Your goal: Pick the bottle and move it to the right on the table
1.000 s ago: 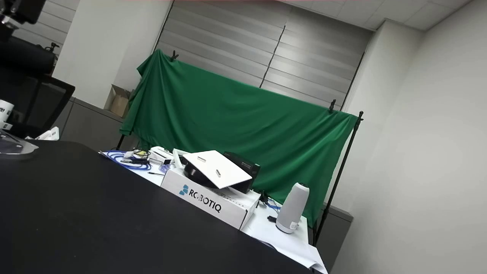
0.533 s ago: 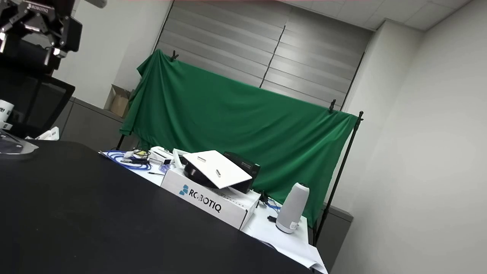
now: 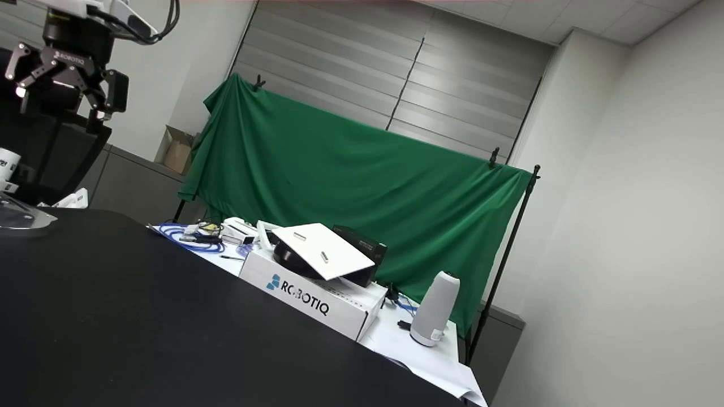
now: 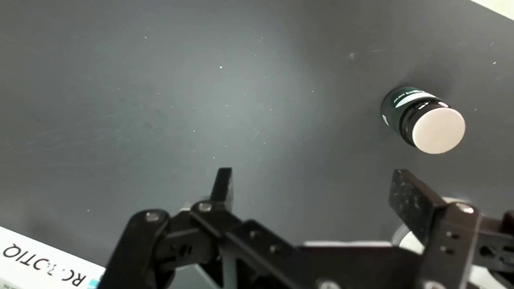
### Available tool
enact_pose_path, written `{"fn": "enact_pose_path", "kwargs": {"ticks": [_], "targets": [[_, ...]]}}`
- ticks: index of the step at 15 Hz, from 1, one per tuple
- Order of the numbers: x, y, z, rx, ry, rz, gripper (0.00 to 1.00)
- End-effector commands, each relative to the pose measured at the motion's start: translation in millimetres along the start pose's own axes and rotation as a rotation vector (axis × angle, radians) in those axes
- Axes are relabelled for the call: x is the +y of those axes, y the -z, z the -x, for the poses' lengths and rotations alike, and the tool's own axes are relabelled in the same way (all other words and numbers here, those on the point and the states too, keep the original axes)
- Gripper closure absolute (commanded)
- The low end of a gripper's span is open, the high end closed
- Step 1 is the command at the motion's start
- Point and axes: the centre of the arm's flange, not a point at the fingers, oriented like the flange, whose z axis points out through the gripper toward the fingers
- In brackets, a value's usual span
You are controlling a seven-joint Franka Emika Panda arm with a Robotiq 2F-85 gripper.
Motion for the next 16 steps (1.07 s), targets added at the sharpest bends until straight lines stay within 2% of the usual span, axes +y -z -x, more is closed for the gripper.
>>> {"fn": "enact_pose_path", "kwargs": {"ticks": [1,9,11,12,13,16], "targets": [[-38.2,-19.3,-36.7,-0.012,0.074,0.001,0.00],[-137.4,-64.0,-61.1,-0.024,0.303,0.025,0.00],[-150.4,-75.3,-68.4,-0.010,0.326,0.046,0.00],[-155.4,-79.4,-70.1,-0.030,0.326,0.043,0.00],[-143.8,-72.2,-50.0,-0.026,0.345,0.025,0.00],[-150.9,-83.2,-57.3,-0.035,0.352,0.021,0.00]]}}
